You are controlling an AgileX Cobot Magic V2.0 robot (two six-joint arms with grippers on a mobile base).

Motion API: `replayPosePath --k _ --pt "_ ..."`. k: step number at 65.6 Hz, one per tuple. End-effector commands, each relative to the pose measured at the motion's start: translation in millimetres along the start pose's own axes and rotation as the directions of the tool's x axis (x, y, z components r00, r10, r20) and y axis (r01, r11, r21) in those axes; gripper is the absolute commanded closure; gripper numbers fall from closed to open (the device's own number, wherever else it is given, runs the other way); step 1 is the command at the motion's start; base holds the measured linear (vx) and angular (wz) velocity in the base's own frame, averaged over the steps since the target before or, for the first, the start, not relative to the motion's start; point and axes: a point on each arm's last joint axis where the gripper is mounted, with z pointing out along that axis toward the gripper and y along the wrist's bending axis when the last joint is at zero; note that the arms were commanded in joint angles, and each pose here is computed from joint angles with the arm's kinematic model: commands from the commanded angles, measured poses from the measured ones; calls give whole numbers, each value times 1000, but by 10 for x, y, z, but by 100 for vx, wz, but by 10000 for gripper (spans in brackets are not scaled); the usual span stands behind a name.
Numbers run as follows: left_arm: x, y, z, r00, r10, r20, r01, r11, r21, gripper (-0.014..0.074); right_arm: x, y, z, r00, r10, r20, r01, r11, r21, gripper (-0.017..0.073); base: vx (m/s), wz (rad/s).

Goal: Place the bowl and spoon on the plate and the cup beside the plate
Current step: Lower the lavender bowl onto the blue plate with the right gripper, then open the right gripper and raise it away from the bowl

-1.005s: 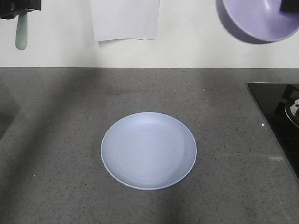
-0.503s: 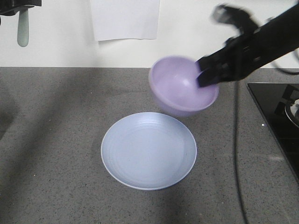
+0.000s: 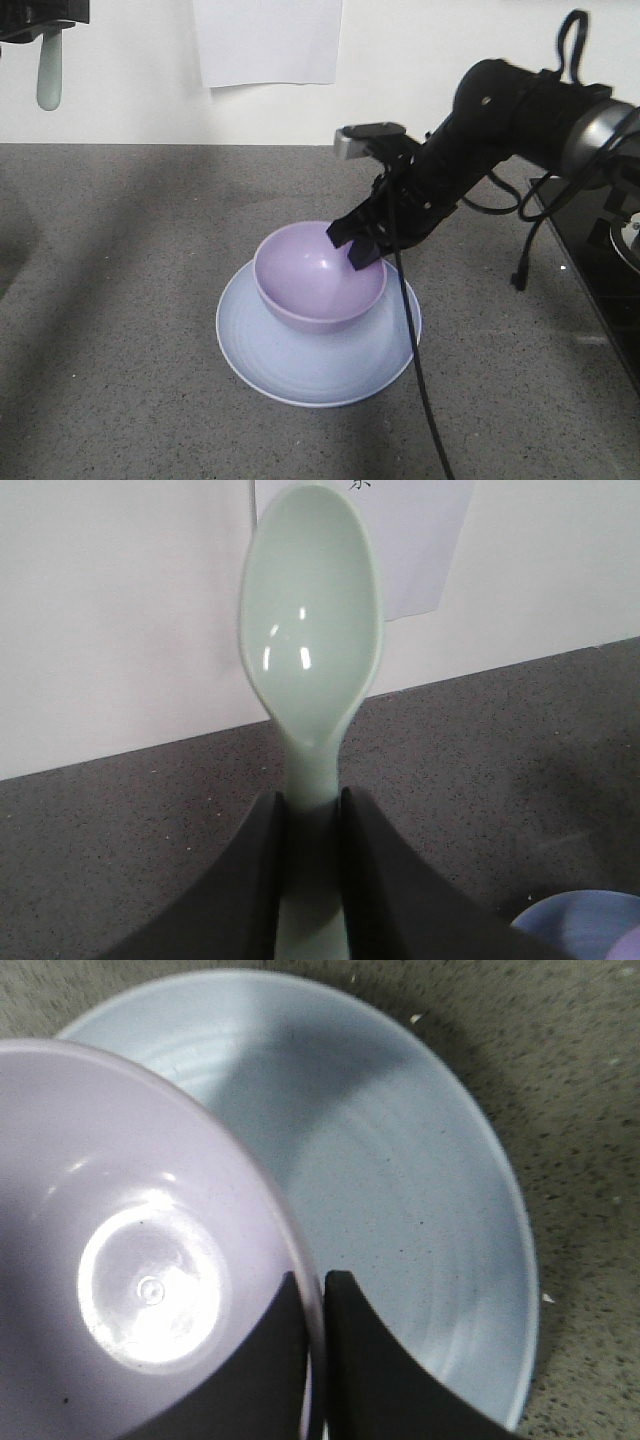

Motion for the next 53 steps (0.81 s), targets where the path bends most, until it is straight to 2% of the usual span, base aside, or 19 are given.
replayPosePath --k 1,8,21,45,53 --pt "-156 -42 -177 993 -6 115 5 1000 14 600 -57 109 -141 998 -37 44 36 999 8 564 0 0" --pt "-160 -41 -178 993 -6 119 5 1000 13 600 -47 103 -23 999 -51 4 51 999 -2 559 0 0" --pt "-164 -41 -178 992 -6 124 5 1000 13 600 -71 88 14 998 -56 21 56 998 14 512 0 0" --pt "-163 -41 -178 992 -6 123 5 1000 13 600 -69 86 9 998 -63 19 63 998 18 273 0 0" --pt "-155 -42 -177 993 5 115 -7 1000 12 600 -83 101 -80 996 -72 51 70 997 33 227 0 0"
